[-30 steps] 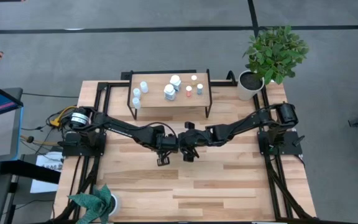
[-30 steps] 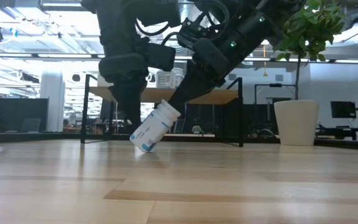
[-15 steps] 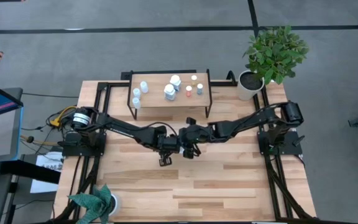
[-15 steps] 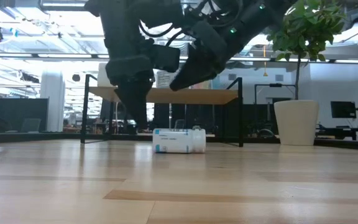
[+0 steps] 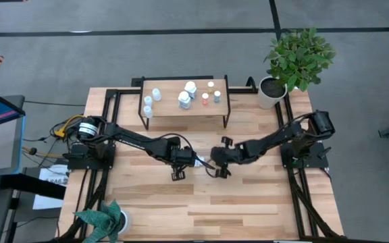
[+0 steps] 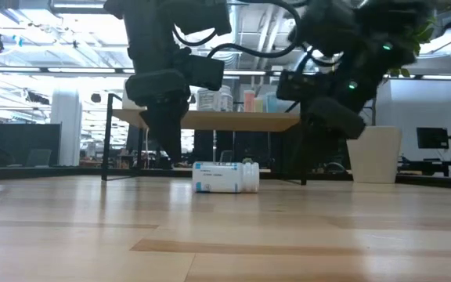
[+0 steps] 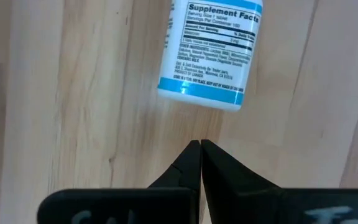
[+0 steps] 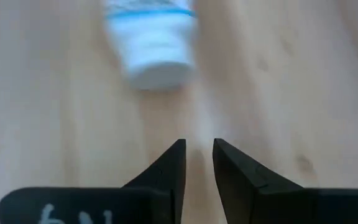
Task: Pick and place medicine bottles onto shelf by color
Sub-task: Adjust the white pill bottle
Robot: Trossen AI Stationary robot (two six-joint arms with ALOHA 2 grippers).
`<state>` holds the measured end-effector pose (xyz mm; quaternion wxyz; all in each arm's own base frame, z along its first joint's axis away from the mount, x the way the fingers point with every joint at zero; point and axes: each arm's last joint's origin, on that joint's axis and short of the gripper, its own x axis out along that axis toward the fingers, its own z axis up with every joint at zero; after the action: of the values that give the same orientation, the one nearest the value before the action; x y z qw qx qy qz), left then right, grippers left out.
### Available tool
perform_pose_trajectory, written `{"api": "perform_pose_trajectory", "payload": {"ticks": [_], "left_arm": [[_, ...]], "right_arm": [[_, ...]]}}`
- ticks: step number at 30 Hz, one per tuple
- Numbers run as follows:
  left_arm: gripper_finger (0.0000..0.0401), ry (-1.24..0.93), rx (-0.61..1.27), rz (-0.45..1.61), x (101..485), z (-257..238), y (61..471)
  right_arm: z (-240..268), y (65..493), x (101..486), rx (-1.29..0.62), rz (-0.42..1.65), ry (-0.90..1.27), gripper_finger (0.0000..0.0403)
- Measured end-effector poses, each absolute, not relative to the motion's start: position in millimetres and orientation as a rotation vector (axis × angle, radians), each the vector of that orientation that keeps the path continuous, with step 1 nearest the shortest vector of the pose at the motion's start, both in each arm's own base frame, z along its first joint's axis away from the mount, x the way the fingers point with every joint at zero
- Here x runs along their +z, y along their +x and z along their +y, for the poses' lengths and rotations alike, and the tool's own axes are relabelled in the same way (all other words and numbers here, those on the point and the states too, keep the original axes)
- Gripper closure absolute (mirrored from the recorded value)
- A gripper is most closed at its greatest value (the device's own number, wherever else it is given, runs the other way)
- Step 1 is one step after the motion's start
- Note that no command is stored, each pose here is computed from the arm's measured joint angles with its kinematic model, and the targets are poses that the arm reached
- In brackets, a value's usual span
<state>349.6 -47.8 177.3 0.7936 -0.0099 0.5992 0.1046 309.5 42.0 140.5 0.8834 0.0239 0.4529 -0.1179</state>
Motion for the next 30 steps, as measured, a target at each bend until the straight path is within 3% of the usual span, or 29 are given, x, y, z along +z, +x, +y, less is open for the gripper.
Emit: {"api": "perform_pose_trajectory", "payload": {"ticks": [4, 9, 23, 30], "left_arm": [[0.0401, -0.021, 0.209, 1.283, 177.5, -48.2, 350.3], [0.0401, -0.033, 0.198, 1.243, 178.9, -48.9, 354.0], [0.0401, -0.042, 0.174, 1.216, 179.9, -49.7, 356.9], [0.0401, -0.061, 0.150, 1.210, 179.0, -50.6, 358.4]], "right_arm": [[55.3, 307.5, 133.3, -0.183, 0.766, 0.083, 0.0296], [54.4, 305.7, 127.9, -0.189, 0.699, 0.096, 0.0296], [49.1, 313.3, 108.2, -0.204, 0.698, 0.112, 0.0296], [52.0, 328.4, 117.1, -0.176, 0.654, 0.092, 0.0296]]}}
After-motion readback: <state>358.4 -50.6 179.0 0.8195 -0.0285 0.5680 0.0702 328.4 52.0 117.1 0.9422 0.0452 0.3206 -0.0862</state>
